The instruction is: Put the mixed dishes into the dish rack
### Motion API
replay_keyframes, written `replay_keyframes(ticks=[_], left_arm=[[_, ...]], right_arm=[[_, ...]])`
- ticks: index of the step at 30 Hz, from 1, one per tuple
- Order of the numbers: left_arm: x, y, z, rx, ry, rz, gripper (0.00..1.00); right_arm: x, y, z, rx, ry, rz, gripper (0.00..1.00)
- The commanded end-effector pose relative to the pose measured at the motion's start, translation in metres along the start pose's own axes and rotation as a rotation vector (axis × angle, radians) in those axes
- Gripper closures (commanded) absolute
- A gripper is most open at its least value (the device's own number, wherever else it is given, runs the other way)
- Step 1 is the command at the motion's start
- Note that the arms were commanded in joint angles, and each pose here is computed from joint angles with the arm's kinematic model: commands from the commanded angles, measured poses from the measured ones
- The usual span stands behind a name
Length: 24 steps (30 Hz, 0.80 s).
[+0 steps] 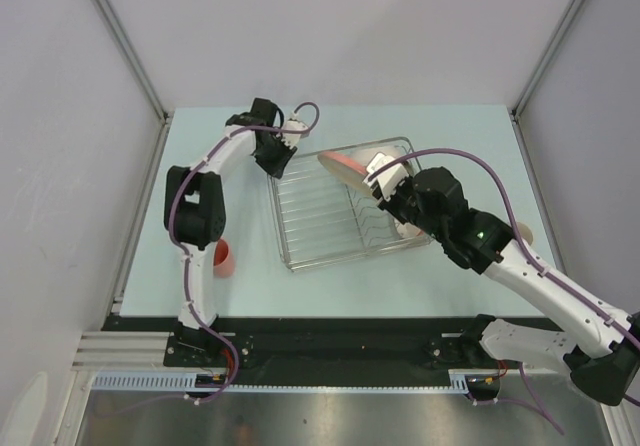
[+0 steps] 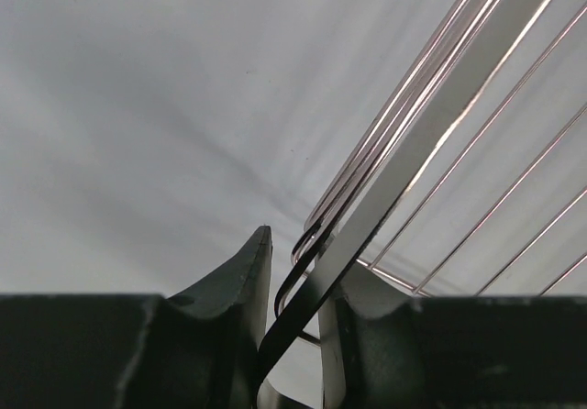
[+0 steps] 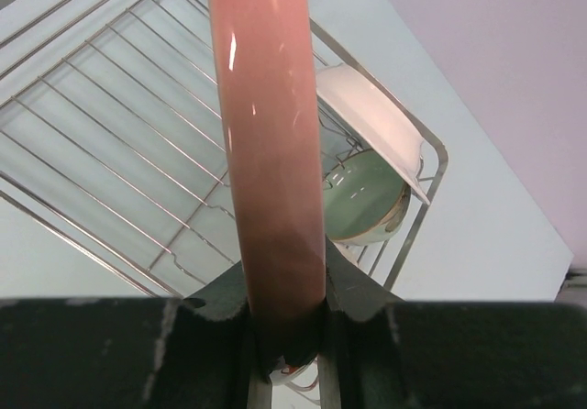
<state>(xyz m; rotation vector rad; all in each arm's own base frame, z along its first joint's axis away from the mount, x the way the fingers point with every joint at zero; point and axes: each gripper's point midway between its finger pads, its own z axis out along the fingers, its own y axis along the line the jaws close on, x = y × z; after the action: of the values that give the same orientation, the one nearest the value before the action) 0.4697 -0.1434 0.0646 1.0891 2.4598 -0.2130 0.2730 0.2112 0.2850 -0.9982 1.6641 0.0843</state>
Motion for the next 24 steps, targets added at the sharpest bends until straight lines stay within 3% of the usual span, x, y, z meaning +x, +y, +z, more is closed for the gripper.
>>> replay_keyframes(ticks=[1,7,13,16,18,24], left_arm=[[-0.031,-0.022,0.009,0.086,-0.075,0.071,0.76],[-0.047,-0.011,0.008,0.032,-0.09,0.163,0.77],[-0.071,-0.001,0.007,-0.062,-0.104,0.289,0.72],[-0.089,0.007,0.006,-0.114,-0.12,0.302,0.4],[-0.1,0.014,-0.001,-0.148,-0.138,0.265,0.01],[-0.101,0.016,-0.035,-0.188,-0.208,0.161,0.0]], right_arm=[[-0.046,-0.027,-0.021,0.1,-0.168,0.06,1.0],[-0.041,-0.026,-0.02,0.098,-0.145,0.066,1.0],[-0.038,-0.021,-0.018,0.086,-0.134,0.111,1.0],[-0.035,-0.016,-0.016,0.074,-0.125,0.119,1.0],[-0.034,-0.014,-0.014,0.071,-0.12,0.121,1.0],[-0.033,-0.013,-0.014,0.065,-0.122,0.109,1.0]])
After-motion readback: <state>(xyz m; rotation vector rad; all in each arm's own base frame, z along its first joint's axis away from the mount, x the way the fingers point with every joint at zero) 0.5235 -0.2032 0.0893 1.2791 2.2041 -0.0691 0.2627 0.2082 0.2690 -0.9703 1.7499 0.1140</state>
